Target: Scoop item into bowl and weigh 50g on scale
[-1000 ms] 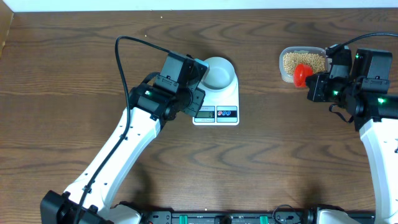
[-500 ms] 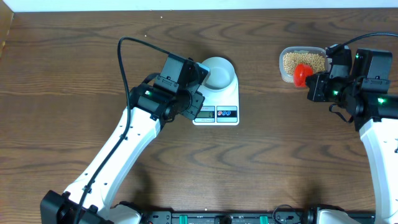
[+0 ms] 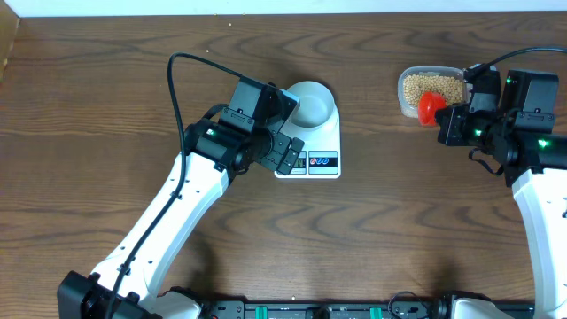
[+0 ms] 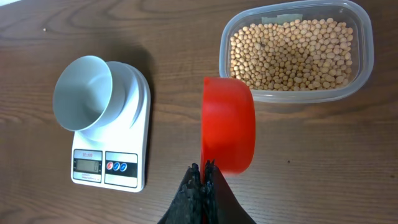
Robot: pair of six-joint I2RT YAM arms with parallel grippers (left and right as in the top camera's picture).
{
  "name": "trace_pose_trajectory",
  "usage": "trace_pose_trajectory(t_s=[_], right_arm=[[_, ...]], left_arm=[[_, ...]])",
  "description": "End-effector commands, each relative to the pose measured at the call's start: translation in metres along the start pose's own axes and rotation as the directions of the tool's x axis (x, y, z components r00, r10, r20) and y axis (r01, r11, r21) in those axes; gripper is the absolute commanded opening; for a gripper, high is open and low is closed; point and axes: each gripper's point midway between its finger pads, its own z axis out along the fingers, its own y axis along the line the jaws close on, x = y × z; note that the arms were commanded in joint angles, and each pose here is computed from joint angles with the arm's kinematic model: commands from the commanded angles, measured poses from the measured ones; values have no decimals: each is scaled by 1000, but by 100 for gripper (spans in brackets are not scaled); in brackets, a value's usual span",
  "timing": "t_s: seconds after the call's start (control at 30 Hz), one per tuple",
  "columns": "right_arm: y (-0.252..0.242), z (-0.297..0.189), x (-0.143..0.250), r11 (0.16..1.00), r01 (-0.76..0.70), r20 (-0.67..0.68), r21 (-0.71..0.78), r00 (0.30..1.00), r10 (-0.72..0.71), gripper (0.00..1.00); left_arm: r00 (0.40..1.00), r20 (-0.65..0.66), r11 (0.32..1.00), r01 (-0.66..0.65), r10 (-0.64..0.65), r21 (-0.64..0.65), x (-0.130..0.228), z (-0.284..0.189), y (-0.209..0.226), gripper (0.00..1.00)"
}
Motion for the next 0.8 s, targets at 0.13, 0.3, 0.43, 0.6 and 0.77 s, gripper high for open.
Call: trace_pose_trajectory(t_s=[0.13,0.3,0.43,0.6,0.77], right_arm=[[0,-3,-4,1000,14,6,3,1000,-14,1],[1,-3,1,1000,7,-13,-4,1000,-7,1],[1,-4,5,1000,-4,-31,-6,1000,4,1],[1,-4,19,1000,-26,-86,-6,996,25,1],[6,-6,26,999,-38,-112,-31,993,35,1]], left_arm=[[1000,-8,1000,-2,2,0,1,2,1,98],[1000,-8,1000,-2,2,0,1,2,1,98],[1000,-8,1000,-2,2,0,1,2,1,98],[1000,-8,1000,-2,2,0,1,2,1,98],[1000,-8,1000,-2,2,0,1,2,1,98]])
